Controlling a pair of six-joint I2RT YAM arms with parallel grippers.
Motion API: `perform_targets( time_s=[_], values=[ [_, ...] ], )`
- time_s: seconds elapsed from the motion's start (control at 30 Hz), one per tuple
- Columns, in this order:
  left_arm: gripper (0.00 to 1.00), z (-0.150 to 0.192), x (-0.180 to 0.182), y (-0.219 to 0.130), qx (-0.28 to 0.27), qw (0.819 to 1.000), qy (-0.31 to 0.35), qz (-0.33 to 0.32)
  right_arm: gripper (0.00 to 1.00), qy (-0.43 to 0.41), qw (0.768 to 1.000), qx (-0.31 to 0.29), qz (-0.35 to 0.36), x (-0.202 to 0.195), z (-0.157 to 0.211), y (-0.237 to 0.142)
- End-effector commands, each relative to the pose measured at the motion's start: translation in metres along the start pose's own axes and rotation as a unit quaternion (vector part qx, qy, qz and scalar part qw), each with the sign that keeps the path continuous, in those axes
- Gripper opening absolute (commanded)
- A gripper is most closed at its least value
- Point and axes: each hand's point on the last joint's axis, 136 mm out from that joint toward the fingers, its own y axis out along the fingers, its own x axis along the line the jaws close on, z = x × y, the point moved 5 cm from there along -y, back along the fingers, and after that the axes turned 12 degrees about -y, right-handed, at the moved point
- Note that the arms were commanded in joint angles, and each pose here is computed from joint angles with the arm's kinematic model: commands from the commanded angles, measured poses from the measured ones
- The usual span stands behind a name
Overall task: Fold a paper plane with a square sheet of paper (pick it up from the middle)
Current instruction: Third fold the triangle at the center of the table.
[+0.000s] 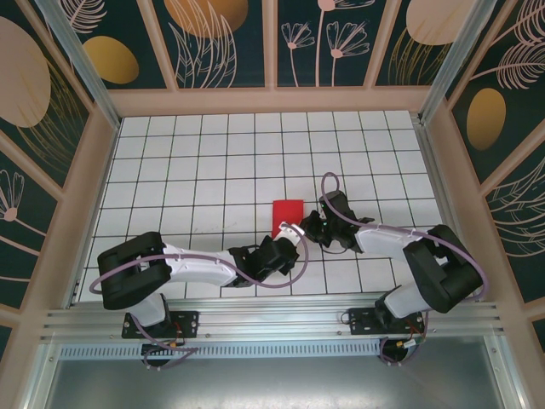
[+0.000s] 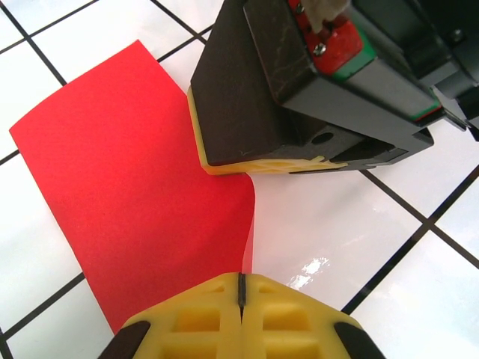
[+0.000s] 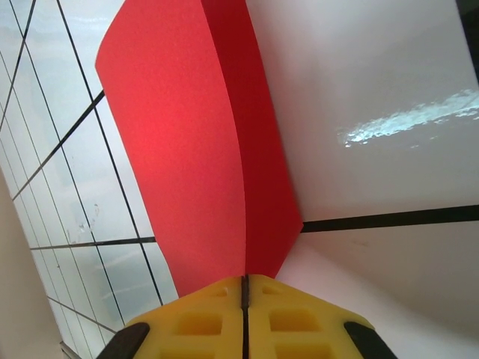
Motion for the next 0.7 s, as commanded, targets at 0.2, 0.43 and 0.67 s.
perform_targets(
  time_s=[0.2, 0.43, 0.67],
  values=[
    [0.0, -0.007, 0.001, -0.01, -0.021, 1.0, -0.018, 0.004, 0.2, -0.028, 1.0, -0.008, -0.001, 0.01, -0.008, -0.009],
    [0.0, -0.007, 0.007, -0.015, -0.02, 0.998, -0.045, 0.028, 0.33, -0.046, 0.998, -0.031, 0.009, 0.011, -0.018, -0.027],
    [0.0, -0.012, 0.013, -0.019, -0.02, 0.996, -0.069, 0.052, 0.37, -0.066, 0.995, -0.069, 0.022, 0.016, -0.041, -0.051]
  ],
)
